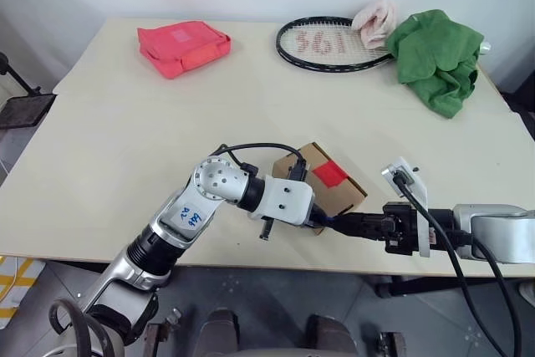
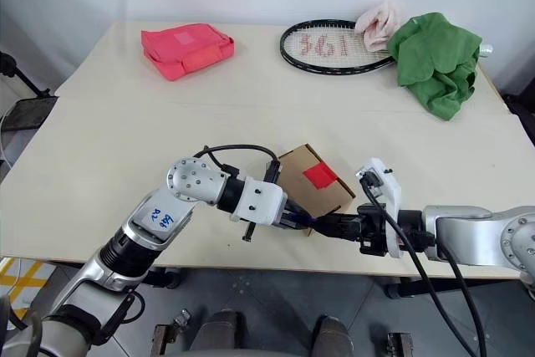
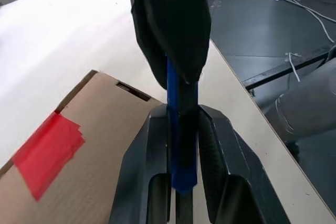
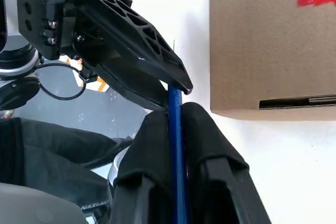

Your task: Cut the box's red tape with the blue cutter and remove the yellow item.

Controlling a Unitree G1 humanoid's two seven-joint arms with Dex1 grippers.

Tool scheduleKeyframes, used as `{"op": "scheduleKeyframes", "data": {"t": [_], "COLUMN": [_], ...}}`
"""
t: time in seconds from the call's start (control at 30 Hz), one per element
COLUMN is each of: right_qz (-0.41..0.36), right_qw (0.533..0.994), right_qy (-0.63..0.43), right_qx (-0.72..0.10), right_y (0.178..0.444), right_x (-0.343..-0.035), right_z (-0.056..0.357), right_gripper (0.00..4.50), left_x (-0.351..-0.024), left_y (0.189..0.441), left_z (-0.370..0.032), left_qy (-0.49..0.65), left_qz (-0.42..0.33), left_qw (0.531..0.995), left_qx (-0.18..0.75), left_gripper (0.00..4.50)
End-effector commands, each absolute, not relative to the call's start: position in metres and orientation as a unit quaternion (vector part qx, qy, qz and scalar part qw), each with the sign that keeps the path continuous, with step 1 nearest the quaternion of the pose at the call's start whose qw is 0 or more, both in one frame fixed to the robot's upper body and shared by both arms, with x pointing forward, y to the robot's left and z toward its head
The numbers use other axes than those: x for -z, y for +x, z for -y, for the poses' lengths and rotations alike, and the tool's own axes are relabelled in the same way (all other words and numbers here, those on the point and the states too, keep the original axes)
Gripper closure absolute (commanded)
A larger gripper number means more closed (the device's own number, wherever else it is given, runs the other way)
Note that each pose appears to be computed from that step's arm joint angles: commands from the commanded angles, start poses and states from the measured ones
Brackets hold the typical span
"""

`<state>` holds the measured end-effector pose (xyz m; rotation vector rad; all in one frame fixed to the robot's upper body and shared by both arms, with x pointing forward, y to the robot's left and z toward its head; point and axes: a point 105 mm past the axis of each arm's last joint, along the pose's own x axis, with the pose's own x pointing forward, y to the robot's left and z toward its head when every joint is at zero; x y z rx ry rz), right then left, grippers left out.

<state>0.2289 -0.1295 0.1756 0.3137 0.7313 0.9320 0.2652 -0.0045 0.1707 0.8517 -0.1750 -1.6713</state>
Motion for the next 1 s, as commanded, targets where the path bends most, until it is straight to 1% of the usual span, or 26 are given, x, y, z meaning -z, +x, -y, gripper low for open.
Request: {"op": "scheduleKeyframes", "data": {"t": [0.03, 0.5, 0.57, 0.6, 0.7, 0.83, 0.9, 1.0], "right_qz": [-0.350, -0.367, -0.365, -0.362, -0.354, -0.336, -0.322, -0.299], "right_qw": [0.800, 0.789, 0.790, 0.790, 0.789, 0.795, 0.798, 0.800], "right_qy": [0.149, 0.146, 0.147, 0.148, 0.149, 0.148, 0.148, 0.148], "right_qx": [-0.464, -0.470, -0.471, -0.472, -0.480, -0.484, -0.488, -0.498], "right_y": [0.220, 0.217, 0.218, 0.218, 0.217, 0.216, 0.215, 0.210], "right_x": [-0.176, -0.174, -0.175, -0.176, -0.180, -0.190, -0.198, -0.208], "right_z": [0.122, 0.125, 0.125, 0.125, 0.125, 0.130, 0.133, 0.138], "right_gripper": [4.42, 4.42, 4.42, 4.42, 4.42, 4.42, 4.42, 4.42], "left_x": [-0.188, -0.191, -0.193, -0.193, -0.197, -0.203, -0.209, -0.219], "left_y": [0.258, 0.258, 0.257, 0.256, 0.257, 0.254, 0.252, 0.256], "left_z": [0.014, 0.014, 0.015, 0.014, 0.011, -0.009, -0.030, -0.061], "left_qy": [0.368, 0.358, 0.341, 0.335, 0.331, 0.294, 0.259, 0.218], "left_qz": [0.121, 0.121, 0.119, 0.117, 0.129, 0.118, 0.104, 0.086], "left_qw": [0.582, 0.586, 0.595, 0.595, 0.604, 0.612, 0.618, 0.642], "left_qx": [0.715, 0.717, 0.718, 0.721, 0.713, 0.724, 0.735, 0.730], "left_gripper": [4.09, 4.09, 3.37, 3.18, 2.26, 1.06, 1.06, 1.06]}}
